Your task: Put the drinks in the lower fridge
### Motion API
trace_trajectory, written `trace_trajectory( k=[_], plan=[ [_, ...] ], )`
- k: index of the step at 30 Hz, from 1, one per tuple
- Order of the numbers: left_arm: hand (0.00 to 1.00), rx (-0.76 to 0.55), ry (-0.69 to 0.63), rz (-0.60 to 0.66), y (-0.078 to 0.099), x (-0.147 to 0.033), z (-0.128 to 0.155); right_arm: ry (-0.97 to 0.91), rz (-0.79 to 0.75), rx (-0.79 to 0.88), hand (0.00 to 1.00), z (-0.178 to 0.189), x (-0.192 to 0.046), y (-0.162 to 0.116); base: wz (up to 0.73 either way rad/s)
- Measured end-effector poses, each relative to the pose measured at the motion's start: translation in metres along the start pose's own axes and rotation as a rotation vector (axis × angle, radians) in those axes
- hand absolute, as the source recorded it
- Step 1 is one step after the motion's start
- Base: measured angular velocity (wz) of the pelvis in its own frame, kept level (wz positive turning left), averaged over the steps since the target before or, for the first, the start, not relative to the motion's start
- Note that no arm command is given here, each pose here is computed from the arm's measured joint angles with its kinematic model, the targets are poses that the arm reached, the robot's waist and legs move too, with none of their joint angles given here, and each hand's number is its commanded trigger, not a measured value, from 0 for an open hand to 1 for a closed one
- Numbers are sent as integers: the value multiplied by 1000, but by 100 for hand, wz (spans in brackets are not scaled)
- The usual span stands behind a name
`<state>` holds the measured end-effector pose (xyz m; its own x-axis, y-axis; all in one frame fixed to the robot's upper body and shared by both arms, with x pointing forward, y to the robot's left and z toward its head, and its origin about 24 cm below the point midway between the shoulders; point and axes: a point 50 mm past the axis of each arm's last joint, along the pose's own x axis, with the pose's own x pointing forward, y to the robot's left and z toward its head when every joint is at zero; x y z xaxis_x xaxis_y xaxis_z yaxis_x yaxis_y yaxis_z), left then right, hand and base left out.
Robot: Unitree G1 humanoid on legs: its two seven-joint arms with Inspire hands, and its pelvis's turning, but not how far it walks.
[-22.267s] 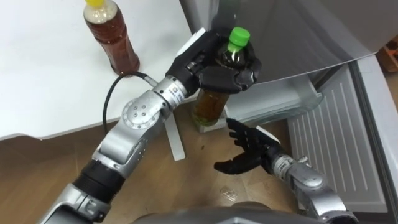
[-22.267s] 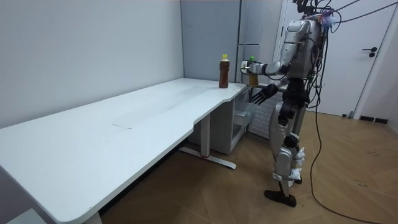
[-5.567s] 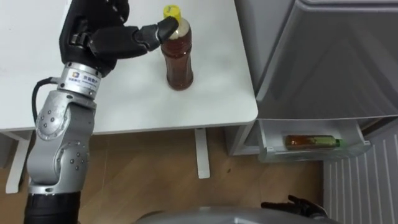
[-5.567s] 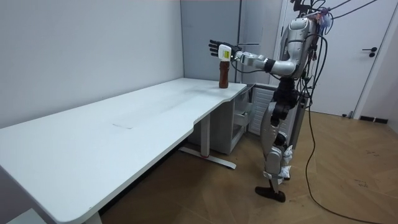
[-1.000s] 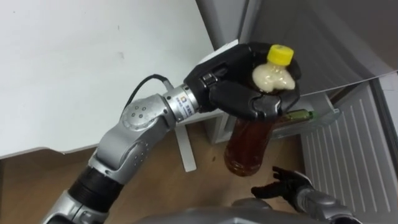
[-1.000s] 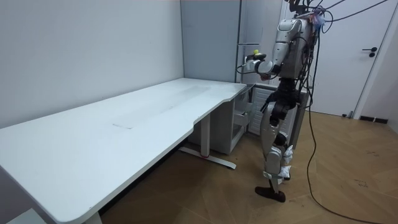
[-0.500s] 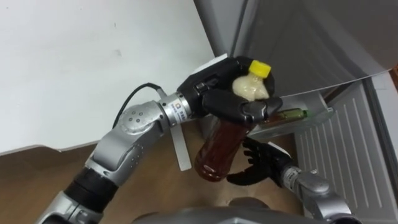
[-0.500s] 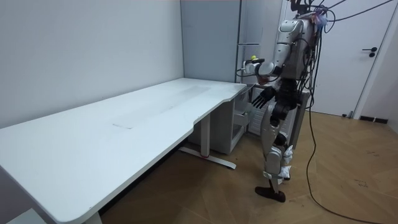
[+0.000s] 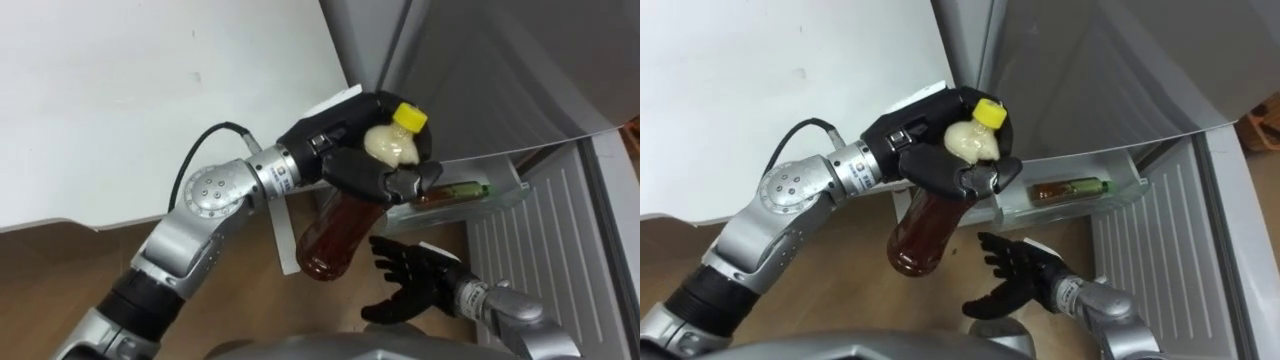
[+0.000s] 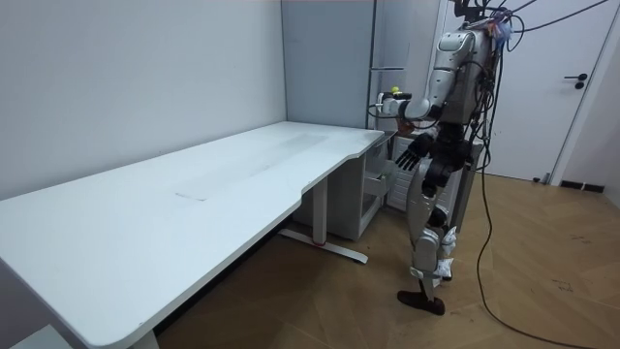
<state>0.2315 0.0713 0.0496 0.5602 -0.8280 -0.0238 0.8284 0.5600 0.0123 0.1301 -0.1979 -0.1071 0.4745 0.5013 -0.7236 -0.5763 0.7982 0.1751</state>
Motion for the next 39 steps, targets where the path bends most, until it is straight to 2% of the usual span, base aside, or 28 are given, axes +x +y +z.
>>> trace_trajectory(
  k=[4,14,22,28,39],
  plan=[
    [100,47,11,-5,-1,1,1,-26,40,-43,0,10,-8,-7,0],
    [100,76,33,-22,-2,1,-1,-136,191,59,0,20,-8,2,0],
    [100,57,82,-111,-22,6,-14,-255,309,145,0,35,-1,20,0],
    [100,59,96,-149,-30,8,-18,-261,324,146,0,37,1,25,0],
    [100,62,104,-159,-33,8,-19,-259,344,172,0,36,6,34,0]
  ],
)
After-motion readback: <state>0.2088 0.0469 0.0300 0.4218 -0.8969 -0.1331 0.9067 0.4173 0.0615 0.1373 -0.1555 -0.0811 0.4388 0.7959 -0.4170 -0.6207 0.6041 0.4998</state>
